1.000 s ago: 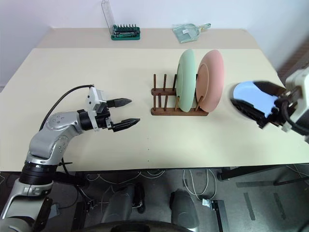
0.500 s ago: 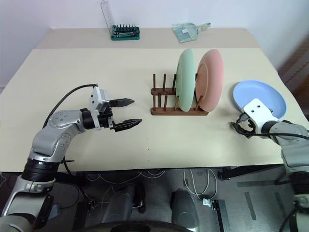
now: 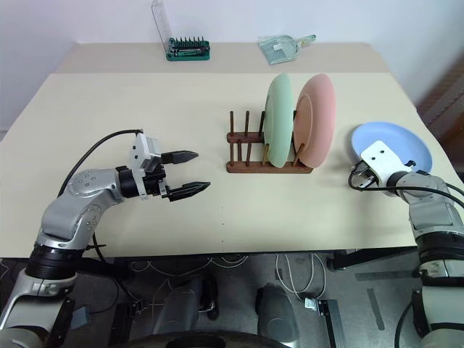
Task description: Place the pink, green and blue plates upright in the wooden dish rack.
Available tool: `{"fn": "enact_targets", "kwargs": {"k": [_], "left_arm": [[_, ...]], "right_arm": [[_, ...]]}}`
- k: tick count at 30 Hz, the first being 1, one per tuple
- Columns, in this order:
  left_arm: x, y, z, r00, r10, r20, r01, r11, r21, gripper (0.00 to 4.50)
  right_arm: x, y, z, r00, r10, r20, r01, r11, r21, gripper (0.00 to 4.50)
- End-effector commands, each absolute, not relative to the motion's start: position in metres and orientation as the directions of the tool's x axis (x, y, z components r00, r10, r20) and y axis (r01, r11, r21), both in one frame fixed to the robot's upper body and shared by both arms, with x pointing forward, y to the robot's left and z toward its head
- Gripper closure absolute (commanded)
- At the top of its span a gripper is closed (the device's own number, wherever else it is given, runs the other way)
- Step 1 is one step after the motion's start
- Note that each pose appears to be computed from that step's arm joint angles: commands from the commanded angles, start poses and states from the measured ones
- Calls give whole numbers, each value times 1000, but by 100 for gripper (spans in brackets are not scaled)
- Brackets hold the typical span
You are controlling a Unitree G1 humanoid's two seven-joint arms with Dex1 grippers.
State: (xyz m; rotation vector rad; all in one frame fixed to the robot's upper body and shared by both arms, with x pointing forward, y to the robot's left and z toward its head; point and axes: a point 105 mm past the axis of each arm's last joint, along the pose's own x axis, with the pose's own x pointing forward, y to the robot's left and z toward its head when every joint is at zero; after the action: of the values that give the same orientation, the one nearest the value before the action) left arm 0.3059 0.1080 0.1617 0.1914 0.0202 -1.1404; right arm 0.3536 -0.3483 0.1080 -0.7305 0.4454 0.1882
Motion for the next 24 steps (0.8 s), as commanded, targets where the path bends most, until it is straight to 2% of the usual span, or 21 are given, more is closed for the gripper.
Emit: {"fn": "enact_targets", "kwargs": {"k": [1, 4, 7, 8, 11, 13, 15, 16, 19, 24], "left_arm": [[303, 106, 174, 405, -911, -84, 905, 386, 177, 0], [305, 106, 174, 405, -910, -84, 905, 386, 180, 0], [308, 108, 174, 421, -903, -80, 896, 401, 188, 0], [309, 109, 174, 425, -902, -79, 895, 405, 189, 0], [311, 109, 174, 428, -900, -79, 893, 408, 188, 0], [313, 112, 173, 440, -895, -78, 887, 420, 190, 0], [317, 118, 174, 464, -883, -73, 875, 444, 194, 0], [320, 121, 174, 475, -877, -72, 869, 455, 195, 0], [325, 132, 173, 514, -854, -80, 846, 491, 207, 0], [326, 143, 172, 547, -833, -86, 827, 521, 212, 0]], "right_arm": [[351, -353, 137, 930, -35, -367, -245, 685, -686, 442], [349, -351, 175, 966, -65, -252, -156, 629, -761, 442], [347, -341, 230, 995, -66, -71, -17, 596, -803, 442], [345, -333, 252, 999, -50, -1, 28, 574, -818, 442], [340, -315, 292, 993, 1, 119, 100, 540, -836, 442], [336, -282, 331, 964, 124, 233, 130, 547, -827, 442], [328, -243, 360, 906, 277, 321, 91, 612, -785, 442], [325, -224, 366, 874, 352, 336, 33, 646, -763, 442], [309, -158, 367, 730, 599, 331, -246, 681, -690, 442], [278, -91, 368, 466, 799, 380, -592, 600, -538, 442]]}}
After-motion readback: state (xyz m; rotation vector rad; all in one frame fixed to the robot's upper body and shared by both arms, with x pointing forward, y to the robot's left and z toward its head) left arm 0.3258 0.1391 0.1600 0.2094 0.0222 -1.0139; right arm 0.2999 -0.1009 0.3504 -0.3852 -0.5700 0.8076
